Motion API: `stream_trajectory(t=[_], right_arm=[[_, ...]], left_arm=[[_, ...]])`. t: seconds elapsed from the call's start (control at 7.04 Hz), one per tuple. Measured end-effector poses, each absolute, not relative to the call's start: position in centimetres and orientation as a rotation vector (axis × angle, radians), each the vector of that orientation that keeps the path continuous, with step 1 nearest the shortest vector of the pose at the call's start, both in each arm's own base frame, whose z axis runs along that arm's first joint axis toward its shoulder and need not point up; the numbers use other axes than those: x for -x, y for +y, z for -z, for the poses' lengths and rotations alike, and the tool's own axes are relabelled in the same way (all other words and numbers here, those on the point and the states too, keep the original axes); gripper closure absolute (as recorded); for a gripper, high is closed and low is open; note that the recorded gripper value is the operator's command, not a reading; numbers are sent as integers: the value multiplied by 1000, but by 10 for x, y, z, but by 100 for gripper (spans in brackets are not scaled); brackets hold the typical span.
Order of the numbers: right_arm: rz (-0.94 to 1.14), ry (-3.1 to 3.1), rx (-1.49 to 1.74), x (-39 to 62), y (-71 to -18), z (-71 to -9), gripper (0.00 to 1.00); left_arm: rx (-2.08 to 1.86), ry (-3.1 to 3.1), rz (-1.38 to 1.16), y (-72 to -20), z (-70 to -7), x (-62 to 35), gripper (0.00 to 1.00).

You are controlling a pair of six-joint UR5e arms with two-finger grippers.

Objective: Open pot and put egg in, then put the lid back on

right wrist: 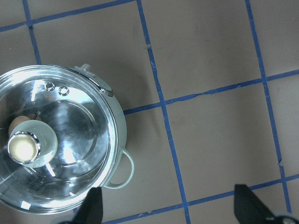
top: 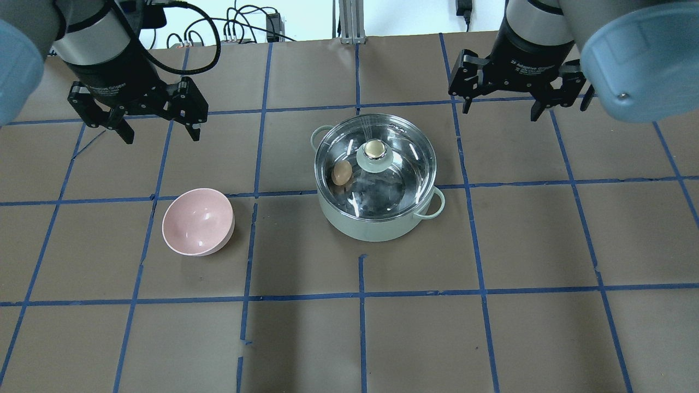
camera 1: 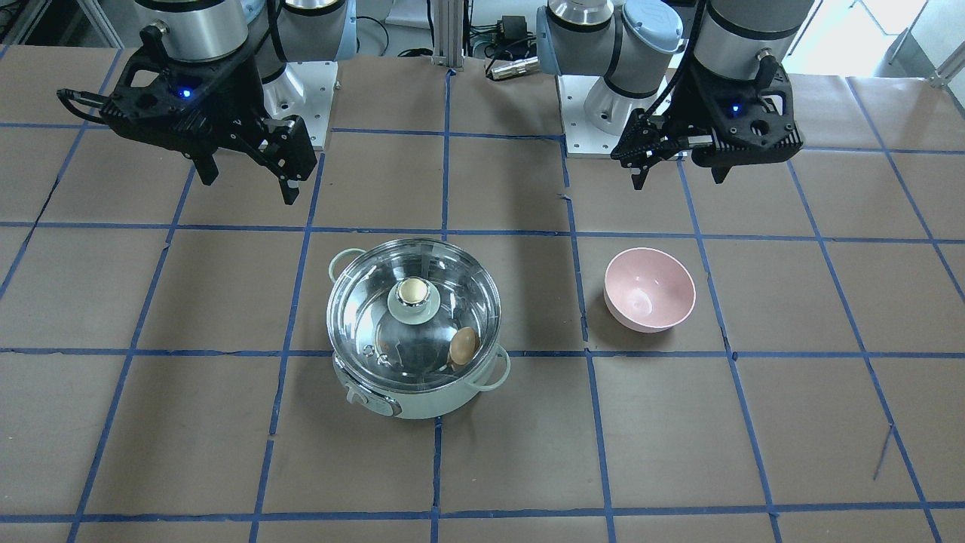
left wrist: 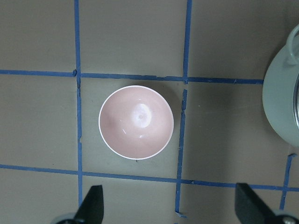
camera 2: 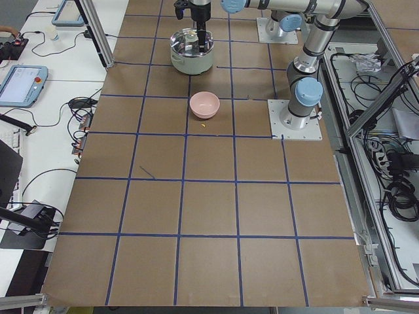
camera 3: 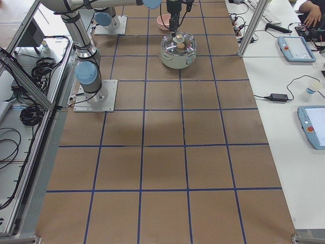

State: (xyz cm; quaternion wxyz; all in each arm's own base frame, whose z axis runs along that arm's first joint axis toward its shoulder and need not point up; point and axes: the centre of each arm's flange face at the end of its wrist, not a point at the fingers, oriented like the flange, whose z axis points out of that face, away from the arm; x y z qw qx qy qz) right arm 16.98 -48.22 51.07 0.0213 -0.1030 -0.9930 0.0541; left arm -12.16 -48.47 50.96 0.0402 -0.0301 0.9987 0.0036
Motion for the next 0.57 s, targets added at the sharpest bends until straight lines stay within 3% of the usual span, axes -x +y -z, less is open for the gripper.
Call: stream_trajectory(t=[0.57], right_arm=[[-160, -3134, 167, -144, -494, -510, 0]], left_arm=[[141, 3065, 19, -486, -517, 113, 0]])
